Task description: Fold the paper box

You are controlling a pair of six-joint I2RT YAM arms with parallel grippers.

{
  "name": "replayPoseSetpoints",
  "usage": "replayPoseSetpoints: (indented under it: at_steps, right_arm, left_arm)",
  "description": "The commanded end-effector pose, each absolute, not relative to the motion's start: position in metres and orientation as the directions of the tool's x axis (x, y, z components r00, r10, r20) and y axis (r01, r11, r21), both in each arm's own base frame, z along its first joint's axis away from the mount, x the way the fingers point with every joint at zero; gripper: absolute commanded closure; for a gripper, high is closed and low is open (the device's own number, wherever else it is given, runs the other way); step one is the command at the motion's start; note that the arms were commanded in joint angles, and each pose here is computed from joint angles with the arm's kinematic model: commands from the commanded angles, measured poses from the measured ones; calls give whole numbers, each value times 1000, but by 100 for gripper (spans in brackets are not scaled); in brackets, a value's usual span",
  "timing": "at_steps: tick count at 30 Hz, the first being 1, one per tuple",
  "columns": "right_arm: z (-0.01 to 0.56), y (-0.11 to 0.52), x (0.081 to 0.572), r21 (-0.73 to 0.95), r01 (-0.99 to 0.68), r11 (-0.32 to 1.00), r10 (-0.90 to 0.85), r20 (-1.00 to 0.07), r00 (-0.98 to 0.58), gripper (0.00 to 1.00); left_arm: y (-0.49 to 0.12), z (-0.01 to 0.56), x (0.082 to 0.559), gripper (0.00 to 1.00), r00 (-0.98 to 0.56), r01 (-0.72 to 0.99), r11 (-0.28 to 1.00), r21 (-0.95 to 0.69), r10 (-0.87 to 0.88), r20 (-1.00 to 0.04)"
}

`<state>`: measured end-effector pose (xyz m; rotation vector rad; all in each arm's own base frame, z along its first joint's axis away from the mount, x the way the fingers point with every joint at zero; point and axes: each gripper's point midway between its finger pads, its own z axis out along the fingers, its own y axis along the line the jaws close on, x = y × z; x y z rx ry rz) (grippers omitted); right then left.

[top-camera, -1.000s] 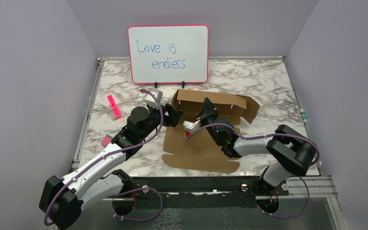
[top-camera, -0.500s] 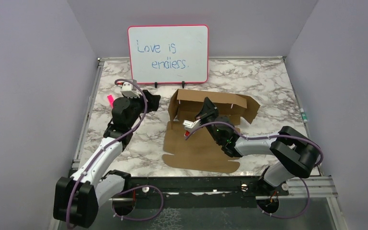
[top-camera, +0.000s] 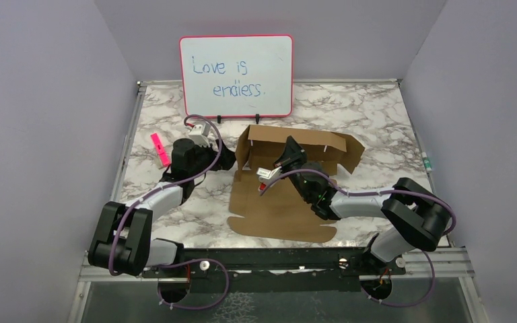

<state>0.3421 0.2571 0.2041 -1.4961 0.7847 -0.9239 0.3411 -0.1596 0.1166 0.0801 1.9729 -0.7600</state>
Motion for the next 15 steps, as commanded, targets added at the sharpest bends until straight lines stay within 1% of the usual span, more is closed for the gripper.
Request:
replayPoseSetpoints:
  at_steps: [1,8,15]
  right_arm:
    - [206,268,340,-993,17,-119,-857,111,503,95]
    - [200,273,341,-991,2,-134,-851,116,512,95]
    - [196,277,339,-989,-13,-146,-846,117,521,95]
  left_arm:
    - [-177,129,333,17,-464,518,727,-451,-205,-862]
    - [-186,133,324,17,-428,592,689,-418,-172,-888]
    - [-190,133,330,17,-402,611,690,-388,-152,-903]
